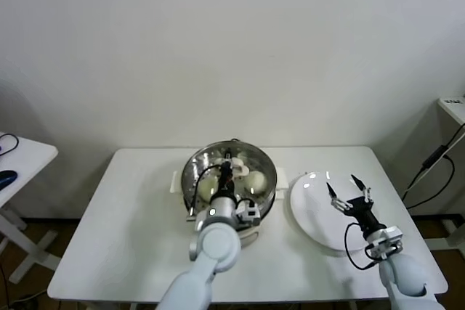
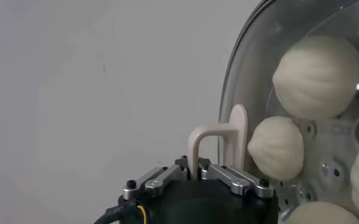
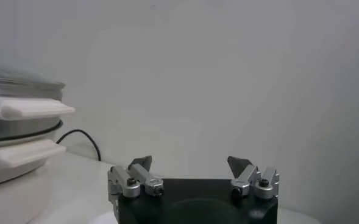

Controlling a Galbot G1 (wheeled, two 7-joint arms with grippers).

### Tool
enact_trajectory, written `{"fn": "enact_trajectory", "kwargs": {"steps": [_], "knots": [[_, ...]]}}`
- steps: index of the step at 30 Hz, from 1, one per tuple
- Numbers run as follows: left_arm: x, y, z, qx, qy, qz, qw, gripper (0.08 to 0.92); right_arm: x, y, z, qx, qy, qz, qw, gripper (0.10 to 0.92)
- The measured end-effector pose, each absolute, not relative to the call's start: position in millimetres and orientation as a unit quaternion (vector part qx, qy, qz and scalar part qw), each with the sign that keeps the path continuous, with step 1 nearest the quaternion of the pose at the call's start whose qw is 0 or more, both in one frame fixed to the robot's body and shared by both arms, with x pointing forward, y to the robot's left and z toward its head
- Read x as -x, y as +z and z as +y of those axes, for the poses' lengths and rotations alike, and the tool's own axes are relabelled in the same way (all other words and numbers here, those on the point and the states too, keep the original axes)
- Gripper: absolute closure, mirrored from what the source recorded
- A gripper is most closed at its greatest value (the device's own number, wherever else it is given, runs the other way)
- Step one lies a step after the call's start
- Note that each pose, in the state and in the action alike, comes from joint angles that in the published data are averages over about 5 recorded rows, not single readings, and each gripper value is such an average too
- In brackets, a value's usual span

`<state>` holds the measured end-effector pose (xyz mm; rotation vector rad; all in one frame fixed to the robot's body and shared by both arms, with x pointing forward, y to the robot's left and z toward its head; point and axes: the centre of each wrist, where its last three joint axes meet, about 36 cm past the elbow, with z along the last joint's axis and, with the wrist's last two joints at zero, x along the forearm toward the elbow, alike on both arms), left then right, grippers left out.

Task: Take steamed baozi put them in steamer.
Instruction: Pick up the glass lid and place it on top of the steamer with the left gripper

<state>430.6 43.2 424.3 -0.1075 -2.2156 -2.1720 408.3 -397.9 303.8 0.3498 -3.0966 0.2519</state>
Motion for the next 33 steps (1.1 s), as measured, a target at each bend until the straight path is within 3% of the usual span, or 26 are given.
{"fn": "enact_trajectory", "kwargs": {"steps": [5, 8, 27, 33], "knots": [[-429.3, 425.5, 43.9, 0.035, -0.698, -0.715, 0.016, 0.837, -408.8, 303.7, -398.1, -0.113, 0.081, -0.990, 0.008, 0.200], [-428.8, 426.9, 44.7, 0.034, -0.698, -0.715, 0.012, 0.795, -408.6, 303.3, -398.6, -0.114, 0.081, -0.990, 0.008, 0.200], [-421.0, 431.1, 54.6, 0.031, -0.703, -0.711, -0.005, 0.252, -412.1, 299.5, -400.0, -0.116, 0.082, -0.990, 0.009, 0.200], [-413.3, 434.0, 57.0, 0.036, -0.698, -0.715, -0.008, 0.179, -412.9, 297.1, -399.6, -0.116, 0.083, -0.990, 0.009, 0.200]]}}
